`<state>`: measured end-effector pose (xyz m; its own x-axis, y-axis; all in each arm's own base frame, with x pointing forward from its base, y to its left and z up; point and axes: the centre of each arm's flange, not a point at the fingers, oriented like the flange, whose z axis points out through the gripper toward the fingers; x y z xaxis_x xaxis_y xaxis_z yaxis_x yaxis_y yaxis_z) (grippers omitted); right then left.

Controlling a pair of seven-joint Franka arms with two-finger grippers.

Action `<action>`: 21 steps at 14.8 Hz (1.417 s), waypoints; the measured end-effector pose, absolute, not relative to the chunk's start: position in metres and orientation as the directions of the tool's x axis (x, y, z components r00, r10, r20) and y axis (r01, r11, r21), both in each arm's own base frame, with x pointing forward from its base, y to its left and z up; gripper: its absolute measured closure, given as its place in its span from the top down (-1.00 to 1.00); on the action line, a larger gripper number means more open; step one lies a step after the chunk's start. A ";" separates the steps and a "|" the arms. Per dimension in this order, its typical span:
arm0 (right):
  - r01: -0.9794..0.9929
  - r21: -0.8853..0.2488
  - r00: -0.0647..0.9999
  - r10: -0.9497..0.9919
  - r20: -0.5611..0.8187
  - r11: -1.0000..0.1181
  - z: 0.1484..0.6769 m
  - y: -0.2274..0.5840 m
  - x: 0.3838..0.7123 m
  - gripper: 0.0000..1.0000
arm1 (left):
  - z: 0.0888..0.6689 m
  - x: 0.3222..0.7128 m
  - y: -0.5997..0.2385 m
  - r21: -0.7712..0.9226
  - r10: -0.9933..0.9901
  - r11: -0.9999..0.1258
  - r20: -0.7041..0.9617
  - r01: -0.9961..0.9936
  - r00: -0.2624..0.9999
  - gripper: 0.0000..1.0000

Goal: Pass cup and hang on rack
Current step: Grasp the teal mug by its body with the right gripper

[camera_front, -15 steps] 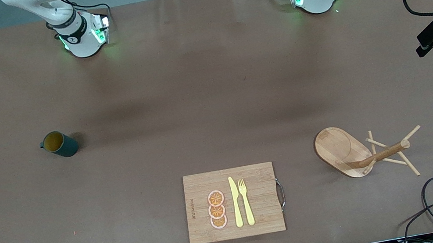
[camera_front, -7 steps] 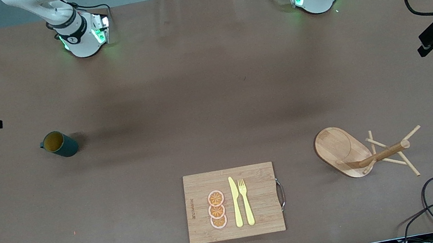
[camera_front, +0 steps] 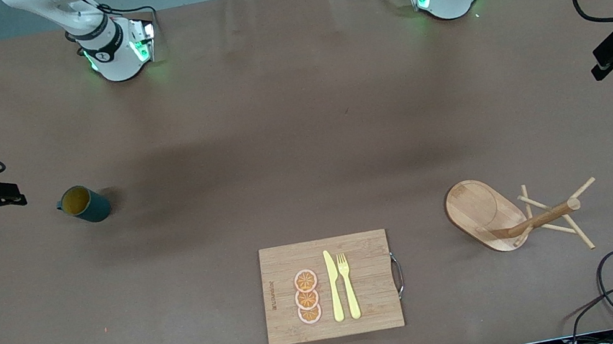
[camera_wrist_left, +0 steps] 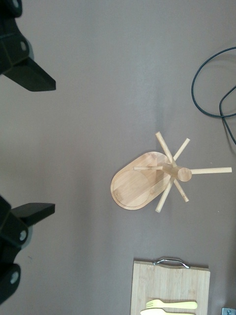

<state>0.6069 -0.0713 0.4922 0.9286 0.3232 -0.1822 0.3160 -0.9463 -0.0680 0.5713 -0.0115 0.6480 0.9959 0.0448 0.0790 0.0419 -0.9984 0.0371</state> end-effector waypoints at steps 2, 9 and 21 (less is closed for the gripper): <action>0.325 -0.080 0.922 0.334 -0.198 -0.942 0.471 -0.083 0.610 1.00 | 0.648 0.571 -0.011 0.037 0.045 -0.998 0.079 0.042 0.996 1.00; 0.469 -0.101 0.865 0.479 -0.148 -0.878 0.333 -0.130 0.572 1.00 | 0.648 0.571 -0.011 0.037 0.045 -0.998 0.079 0.042 0.996 1.00; 0.540 -0.047 0.837 0.542 -0.073 -0.840 0.240 -0.131 0.516 0.16 | 0.648 0.571 -0.011 0.037 0.045 -0.998 0.079 0.042 0.996 1.00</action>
